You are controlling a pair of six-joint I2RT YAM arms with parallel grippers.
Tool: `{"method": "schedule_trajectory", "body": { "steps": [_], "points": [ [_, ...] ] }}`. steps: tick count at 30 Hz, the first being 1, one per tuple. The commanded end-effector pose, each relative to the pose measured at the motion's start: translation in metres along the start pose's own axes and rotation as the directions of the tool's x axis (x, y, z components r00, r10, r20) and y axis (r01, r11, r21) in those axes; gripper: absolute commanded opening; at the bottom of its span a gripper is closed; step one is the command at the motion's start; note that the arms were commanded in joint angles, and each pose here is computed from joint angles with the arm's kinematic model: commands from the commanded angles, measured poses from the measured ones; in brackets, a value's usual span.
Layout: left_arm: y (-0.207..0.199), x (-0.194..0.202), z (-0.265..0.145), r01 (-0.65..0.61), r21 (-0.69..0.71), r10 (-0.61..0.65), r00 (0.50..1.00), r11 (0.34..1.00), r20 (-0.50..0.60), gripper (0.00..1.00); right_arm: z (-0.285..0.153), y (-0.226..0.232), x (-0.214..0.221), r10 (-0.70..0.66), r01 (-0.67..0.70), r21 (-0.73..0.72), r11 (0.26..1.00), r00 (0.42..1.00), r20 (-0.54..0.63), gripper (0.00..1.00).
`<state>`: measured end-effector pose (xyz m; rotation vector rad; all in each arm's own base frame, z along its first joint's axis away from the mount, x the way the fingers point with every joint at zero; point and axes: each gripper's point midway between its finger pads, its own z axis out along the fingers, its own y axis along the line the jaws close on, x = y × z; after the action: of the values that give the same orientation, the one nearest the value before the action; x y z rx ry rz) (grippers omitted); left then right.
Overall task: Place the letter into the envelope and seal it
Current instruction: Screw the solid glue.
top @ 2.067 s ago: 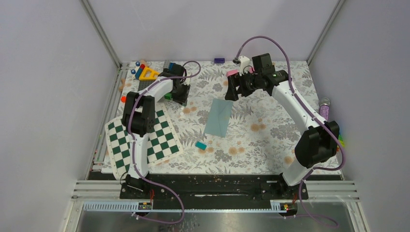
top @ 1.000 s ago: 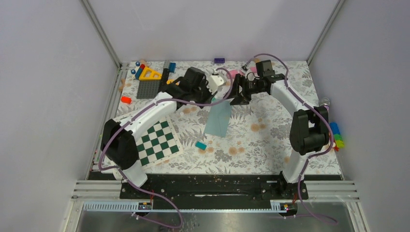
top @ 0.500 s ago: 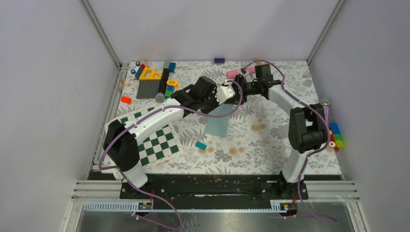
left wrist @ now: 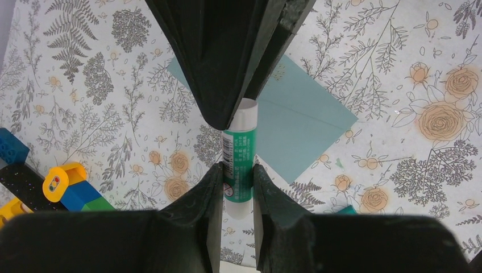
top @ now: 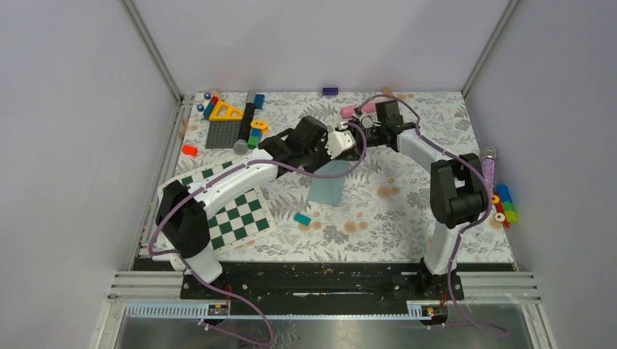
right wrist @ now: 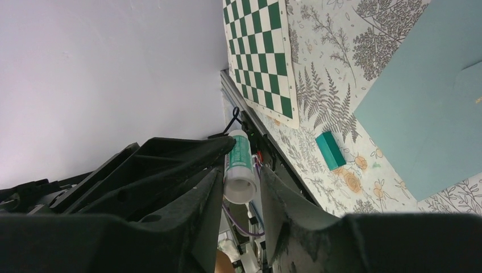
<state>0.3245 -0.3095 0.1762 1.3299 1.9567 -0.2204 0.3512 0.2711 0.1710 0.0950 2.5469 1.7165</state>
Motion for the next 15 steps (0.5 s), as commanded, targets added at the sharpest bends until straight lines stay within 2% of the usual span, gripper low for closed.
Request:
{"method": "schedule_trajectory", "body": {
  "steps": [1, 3, 6, 8, 12, 15],
  "points": [
    [0.0059, -0.0077, -0.0016, -0.012, -0.031, 0.013, 1.000, 0.999, 0.022, 0.00, 0.0001, 0.0132, 0.0077, -0.030, 0.028, -0.036, 0.999, 0.999, -0.046, 0.37],
    [0.0055, -0.0070, -0.0003, -0.013, -0.029, 0.013, 1.000, 0.999, 0.020, 0.00, -0.0008, 0.0136, 0.0090, -0.036, 0.034, -0.033, 0.999, 0.998, -0.050, 0.38],
    [0.0072, -0.0049, 0.0011, -0.016, -0.039, 0.017, 1.000, 0.999, 0.011, 0.00, -0.0029, 0.0160, 0.0101, -0.057, 0.056, -0.027, 0.998, 0.997, -0.050, 0.48],
    [0.0088, -0.0031, 0.0018, -0.017, -0.049, 0.017, 1.000, 0.999, 0.003, 0.00, -0.0046, 0.0178, 0.0112, -0.068, 0.067, -0.023, 0.997, 0.996, -0.049, 0.50],
    [0.0085, -0.0037, 0.0019, -0.015, -0.047, 0.015, 1.000, 0.999, 0.004, 0.00, -0.0050, 0.0180, 0.0119, -0.069, 0.068, -0.025, 0.997, 0.996, -0.052, 0.47],
    [0.0082, -0.0044, 0.0019, -0.014, -0.045, 0.015, 1.000, 0.999, 0.007, 0.00, -0.0040, 0.0162, 0.0112, -0.067, 0.066, -0.024, 0.998, 0.996, -0.054, 0.40]
  ]
}}
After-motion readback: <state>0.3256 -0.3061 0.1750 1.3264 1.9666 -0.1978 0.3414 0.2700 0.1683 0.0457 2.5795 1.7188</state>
